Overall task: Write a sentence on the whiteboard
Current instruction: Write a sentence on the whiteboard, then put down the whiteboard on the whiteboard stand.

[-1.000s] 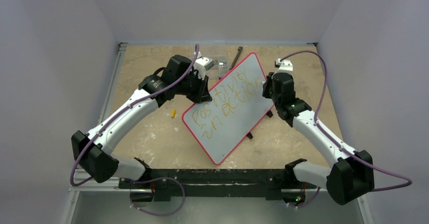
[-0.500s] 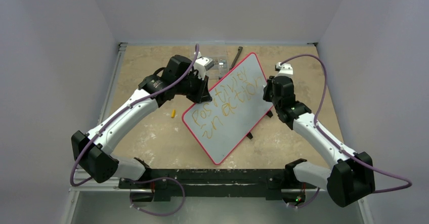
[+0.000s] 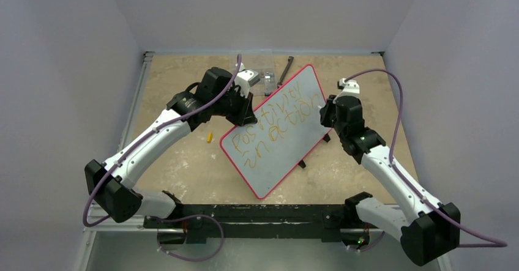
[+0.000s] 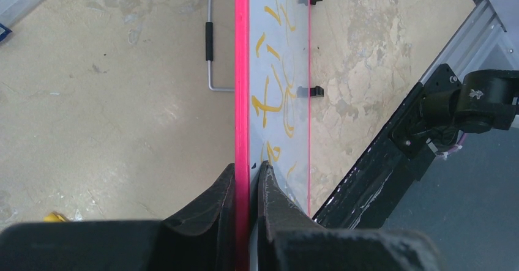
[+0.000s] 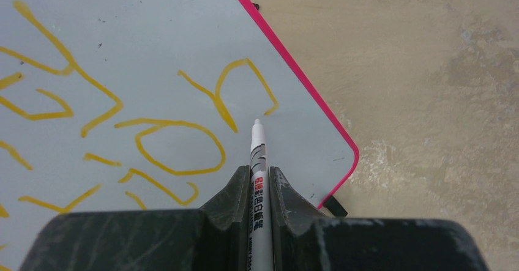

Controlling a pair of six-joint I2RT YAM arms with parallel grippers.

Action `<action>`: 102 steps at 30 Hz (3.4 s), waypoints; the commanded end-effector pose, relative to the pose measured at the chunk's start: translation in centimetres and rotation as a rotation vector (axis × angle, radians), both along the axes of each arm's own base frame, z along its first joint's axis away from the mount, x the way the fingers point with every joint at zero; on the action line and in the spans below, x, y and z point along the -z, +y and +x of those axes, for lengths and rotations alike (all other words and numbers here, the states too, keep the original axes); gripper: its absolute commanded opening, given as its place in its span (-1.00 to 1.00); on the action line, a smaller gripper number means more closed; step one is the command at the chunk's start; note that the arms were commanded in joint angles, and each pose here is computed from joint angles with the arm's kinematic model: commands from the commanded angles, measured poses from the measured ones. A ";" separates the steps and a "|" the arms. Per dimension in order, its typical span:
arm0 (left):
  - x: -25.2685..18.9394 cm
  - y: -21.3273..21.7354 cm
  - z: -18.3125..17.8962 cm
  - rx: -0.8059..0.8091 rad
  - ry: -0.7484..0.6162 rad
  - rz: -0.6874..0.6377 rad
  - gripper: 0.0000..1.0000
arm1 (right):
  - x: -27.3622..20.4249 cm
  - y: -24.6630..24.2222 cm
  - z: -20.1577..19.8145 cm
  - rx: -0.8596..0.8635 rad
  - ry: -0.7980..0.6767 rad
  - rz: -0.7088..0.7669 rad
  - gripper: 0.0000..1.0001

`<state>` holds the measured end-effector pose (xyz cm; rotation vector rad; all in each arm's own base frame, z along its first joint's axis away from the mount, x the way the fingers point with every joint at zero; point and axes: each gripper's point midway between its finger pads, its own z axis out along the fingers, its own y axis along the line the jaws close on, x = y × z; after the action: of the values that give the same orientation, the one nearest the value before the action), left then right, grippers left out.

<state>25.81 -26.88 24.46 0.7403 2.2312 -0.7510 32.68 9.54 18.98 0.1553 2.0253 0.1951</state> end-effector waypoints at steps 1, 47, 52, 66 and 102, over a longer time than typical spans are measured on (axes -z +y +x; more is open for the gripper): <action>2.0 2.6 0.5 -0.007 -0.065 0.163 -1.00 | -2.1 -0.1 -0.9 0.001 -0.034 0.036 -1.00; 3.3 2.9 1.2 -0.027 -0.041 0.209 -1.00 | -1.3 -1.3 -2.7 0.079 -0.061 0.112 -1.00; 3.8 3.1 1.4 -0.036 -0.030 0.220 -1.00 | -3.2 -1.4 -3.4 0.072 -0.102 0.140 -1.00; 6.4 3.1 2.5 -0.030 0.063 0.224 -1.00 | -4.0 -1.4 -4.0 0.057 -0.123 0.149 -1.00; 9.2 2.0 6.0 -0.066 0.207 0.175 -0.68 | -3.1 -0.7 -4.1 0.029 -0.106 0.163 -1.00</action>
<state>32.68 -28.11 20.59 0.6315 2.3387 -0.8824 28.54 8.40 20.68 0.2835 1.9425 0.3095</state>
